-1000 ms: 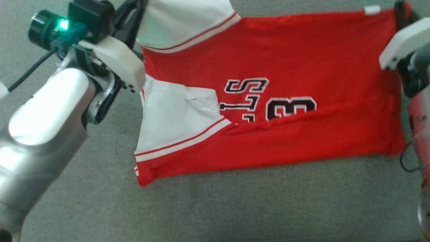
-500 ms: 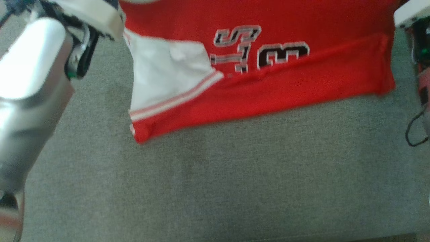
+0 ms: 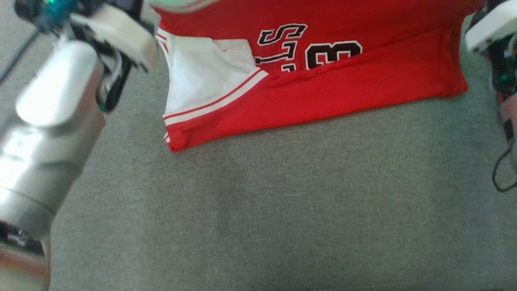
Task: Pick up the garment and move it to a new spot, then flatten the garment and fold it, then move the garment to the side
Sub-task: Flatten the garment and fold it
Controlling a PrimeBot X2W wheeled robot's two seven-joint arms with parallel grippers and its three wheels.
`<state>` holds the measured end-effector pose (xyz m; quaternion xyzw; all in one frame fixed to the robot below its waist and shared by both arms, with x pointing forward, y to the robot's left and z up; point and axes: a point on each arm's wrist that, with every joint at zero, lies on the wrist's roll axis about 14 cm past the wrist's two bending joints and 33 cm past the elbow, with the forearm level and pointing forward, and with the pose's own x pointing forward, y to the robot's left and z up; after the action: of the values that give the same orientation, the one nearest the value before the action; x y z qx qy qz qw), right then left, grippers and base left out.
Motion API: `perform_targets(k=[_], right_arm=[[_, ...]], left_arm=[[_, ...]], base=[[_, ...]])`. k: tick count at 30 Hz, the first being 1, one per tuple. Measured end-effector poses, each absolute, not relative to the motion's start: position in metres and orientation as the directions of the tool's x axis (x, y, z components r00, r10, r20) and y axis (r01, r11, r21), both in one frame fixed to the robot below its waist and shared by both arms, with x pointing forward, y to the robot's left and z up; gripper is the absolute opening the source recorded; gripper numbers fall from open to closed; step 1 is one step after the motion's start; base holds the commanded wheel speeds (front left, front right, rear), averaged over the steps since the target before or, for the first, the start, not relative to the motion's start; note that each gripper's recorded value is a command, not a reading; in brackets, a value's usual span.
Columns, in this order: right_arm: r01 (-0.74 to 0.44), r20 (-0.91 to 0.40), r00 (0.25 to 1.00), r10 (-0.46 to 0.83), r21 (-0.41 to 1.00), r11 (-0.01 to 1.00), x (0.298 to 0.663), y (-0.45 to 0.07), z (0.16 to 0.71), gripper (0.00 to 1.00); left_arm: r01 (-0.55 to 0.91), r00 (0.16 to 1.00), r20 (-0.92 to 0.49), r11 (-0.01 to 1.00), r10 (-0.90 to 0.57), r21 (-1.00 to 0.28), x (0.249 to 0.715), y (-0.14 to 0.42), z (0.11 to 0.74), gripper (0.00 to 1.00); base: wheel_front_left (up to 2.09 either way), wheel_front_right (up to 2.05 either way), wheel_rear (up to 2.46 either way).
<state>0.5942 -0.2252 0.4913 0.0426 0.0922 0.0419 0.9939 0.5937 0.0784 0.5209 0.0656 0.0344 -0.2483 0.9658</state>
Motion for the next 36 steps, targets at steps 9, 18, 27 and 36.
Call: perform_targets(k=[9,18,27,36], right_arm=[[-0.094,-0.403,0.908,0.113,0.068,0.993,0.549,-0.237,0.445,0.0],[-0.237,-0.587,0.797,0.139,-0.093,0.967,0.508,-0.245,0.413,0.0],[-0.281,-0.661,0.739,0.133,-0.123,0.952,0.493,-0.249,0.393,0.0],[-0.224,-0.678,0.725,0.124,-0.062,0.973,0.484,-0.255,0.389,1.0]], left_arm=[[0.562,0.815,-0.259,0.815,-0.519,0.136,0.539,0.082,0.488,0.0],[0.636,0.631,-0.602,0.77,-0.489,0.041,0.462,0.1,0.421,0.0],[0.662,0.574,-0.656,0.749,-0.49,0.02,0.449,0.095,0.416,0.0],[0.647,0.605,-0.64,0.761,-0.473,0.05,0.455,0.093,0.414,1.0]], base=[[0.0,0.0,0.0],[0.0,0.0,0.0],[0.0,0.0,0.0],[0.0,0.0,0.0]])
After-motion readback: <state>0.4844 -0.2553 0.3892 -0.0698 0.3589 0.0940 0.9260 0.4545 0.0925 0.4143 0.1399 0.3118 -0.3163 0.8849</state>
